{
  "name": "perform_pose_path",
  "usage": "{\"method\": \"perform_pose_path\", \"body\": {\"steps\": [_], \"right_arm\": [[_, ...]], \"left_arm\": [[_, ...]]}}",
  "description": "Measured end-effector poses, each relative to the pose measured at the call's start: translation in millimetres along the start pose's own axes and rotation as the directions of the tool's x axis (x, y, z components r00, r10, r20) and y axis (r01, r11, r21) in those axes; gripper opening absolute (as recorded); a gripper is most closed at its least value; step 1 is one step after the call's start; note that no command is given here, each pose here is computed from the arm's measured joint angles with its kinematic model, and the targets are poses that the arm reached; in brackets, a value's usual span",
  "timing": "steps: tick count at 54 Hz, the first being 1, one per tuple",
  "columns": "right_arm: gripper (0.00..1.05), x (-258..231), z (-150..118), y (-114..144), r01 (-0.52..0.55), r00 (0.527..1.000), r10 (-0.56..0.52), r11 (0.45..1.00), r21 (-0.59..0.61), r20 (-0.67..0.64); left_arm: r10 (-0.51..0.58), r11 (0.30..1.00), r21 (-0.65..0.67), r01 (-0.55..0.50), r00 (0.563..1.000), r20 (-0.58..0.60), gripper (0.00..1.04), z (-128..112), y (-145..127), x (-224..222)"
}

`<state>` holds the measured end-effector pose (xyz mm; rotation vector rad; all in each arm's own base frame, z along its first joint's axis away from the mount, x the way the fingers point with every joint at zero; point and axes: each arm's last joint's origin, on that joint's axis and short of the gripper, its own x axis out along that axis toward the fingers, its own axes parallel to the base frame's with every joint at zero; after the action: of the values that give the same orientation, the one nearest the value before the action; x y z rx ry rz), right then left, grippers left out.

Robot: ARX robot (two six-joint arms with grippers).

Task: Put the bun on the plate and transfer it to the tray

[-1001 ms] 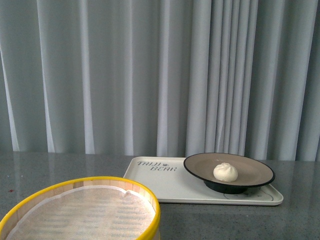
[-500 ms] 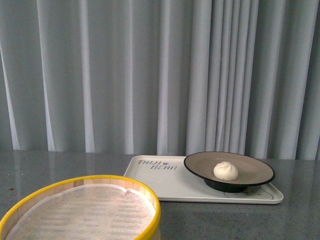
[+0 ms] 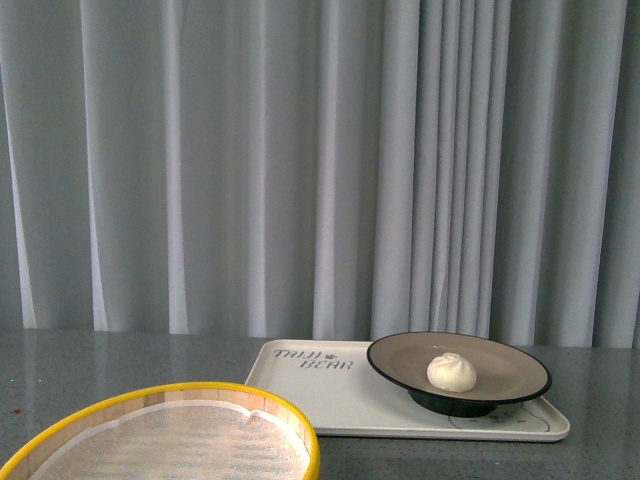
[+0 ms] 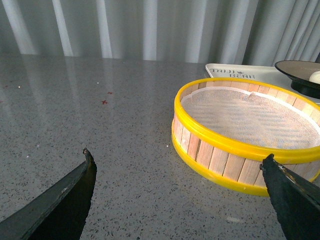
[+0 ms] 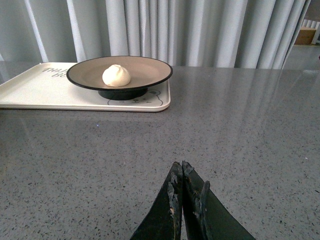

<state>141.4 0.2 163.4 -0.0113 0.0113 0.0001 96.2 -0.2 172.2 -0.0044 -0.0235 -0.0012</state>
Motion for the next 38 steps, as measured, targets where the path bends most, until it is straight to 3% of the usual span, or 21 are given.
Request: {"method": "perform_pose_path", "body": {"steps": [38], "right_arm": [[0.02, -26, 5, 0, 0.0, 1.0, 0.0, 1.0, 0.0, 0.019]], "left_arm": [[0.0, 1.0, 0.0, 0.0, 1.0, 0.0, 0.98, 0, 0, 0]]}}
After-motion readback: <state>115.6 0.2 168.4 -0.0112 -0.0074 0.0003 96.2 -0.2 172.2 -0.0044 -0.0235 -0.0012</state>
